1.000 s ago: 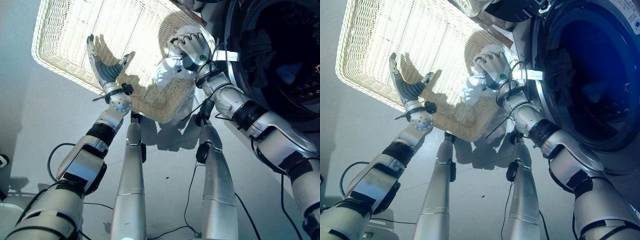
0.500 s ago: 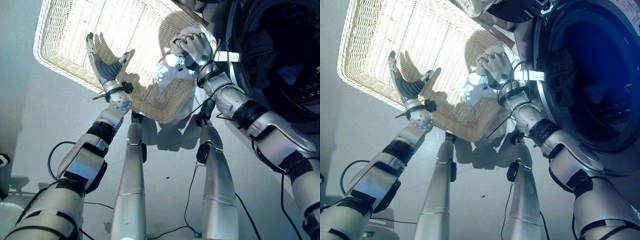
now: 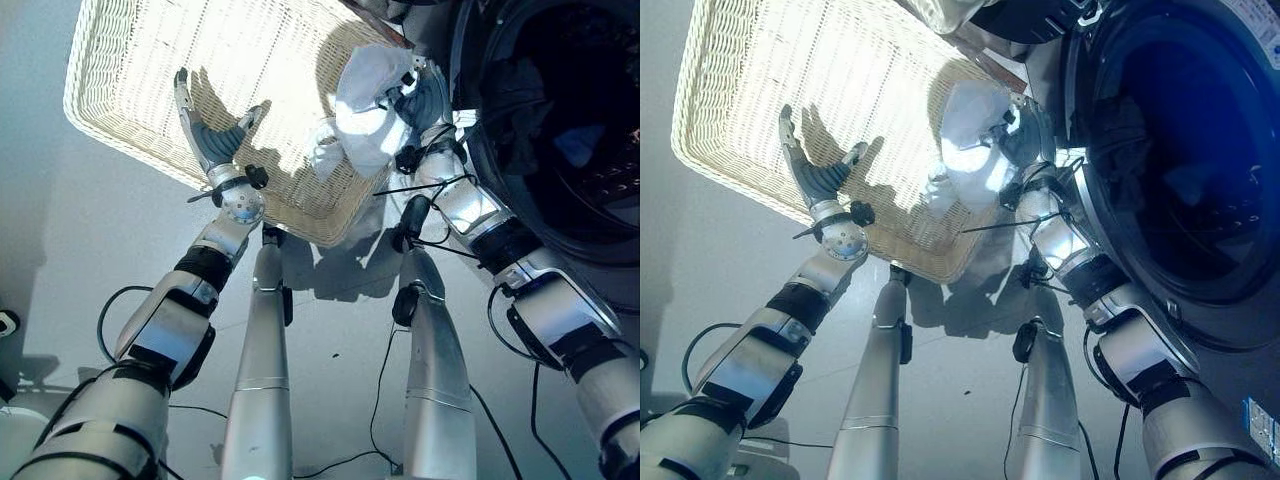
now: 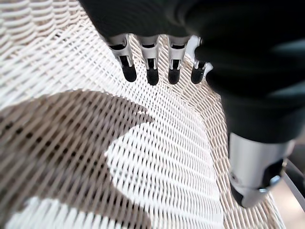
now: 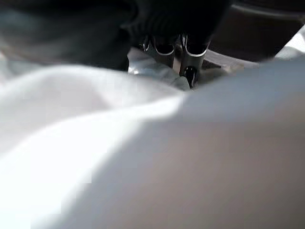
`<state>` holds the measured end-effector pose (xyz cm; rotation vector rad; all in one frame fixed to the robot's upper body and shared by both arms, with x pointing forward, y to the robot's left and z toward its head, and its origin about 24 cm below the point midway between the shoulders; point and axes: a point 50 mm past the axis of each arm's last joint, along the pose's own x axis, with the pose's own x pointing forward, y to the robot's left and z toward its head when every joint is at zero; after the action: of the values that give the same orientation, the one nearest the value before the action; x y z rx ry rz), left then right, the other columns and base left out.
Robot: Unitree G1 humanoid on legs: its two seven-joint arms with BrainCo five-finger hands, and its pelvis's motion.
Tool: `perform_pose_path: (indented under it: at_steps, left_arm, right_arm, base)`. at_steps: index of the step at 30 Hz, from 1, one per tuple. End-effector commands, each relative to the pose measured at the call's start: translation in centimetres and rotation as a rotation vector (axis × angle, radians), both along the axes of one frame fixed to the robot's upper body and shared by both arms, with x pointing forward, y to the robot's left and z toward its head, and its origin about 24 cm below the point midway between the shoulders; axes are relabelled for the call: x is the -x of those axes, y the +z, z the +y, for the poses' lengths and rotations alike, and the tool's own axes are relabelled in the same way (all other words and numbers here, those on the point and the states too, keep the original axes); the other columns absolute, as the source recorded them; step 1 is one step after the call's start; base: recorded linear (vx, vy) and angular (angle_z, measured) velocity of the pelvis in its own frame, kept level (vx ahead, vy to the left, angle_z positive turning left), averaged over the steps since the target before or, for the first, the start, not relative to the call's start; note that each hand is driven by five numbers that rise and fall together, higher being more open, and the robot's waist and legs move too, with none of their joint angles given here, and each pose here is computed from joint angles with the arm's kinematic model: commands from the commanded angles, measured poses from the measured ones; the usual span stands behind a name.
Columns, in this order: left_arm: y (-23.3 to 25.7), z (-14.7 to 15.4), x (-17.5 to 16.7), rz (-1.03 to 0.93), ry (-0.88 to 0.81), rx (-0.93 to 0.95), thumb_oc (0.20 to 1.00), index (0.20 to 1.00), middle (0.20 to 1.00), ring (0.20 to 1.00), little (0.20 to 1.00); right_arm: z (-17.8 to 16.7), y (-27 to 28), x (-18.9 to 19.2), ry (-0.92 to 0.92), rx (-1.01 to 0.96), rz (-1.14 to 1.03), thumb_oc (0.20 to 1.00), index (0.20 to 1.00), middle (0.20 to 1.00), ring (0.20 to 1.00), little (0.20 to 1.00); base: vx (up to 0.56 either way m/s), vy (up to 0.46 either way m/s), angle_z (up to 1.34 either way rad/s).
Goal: Put the clothes into the washing machine.
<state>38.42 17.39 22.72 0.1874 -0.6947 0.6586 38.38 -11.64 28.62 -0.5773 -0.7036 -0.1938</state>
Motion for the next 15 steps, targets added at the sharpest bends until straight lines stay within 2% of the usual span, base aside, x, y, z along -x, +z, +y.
perform_pose_path:
  at_steps: [1,5,9,10,15]
  left_arm:
    - [0.7,0.6,0.4,-0.071,0.020,0.107,1.000,1.000,1.000,1.000,1.000]
    - [0.4,1.0,0.5,-0.070,0.023,0.113,1.000,1.000,1.000,1.000,1.000]
    - [0.3,1.4,0.6,-0.070,0.027,0.119,1.000,1.000,1.000,1.000,1.000]
    - [0.3,1.8,0.6,-0.070,0.032,0.120,1.000,1.000,1.000,1.000,1.000]
    - [0.2,2.6,0.6,-0.067,0.045,0.123,1.000,1.000,1.000,1.000,1.000]
  right_arm:
    - [-0.6,-0.2,0.7,0.090,-0.052,0.011,0.200,0.200,0.200,0.200,0.200]
    - [-0.4,-0.6,1.1,0.179,-0.128,0.039,0.200,0.200,0.200,0.200,0.200]
    - [-0.4,-1.5,1.1,0.359,-0.345,0.145,0.200,0.200,0.200,0.200,0.200]
    - [-0.8,-2.1,1.2,0.444,-0.493,0.178,0.200,0.200,0.200,0.200,0.200]
    - [-4.1,-2.6,0.9,0.531,-0.823,0.122,0.200,0.200,0.200,0.200,0.200]
  base:
    - [0.00,0.000,0.00]
    - [0.00,0.020,-0.04]
    - [0.00,0.023,-0.02]
    - [0.00,0.000,0.00]
    - [0.00,0.000,0.00]
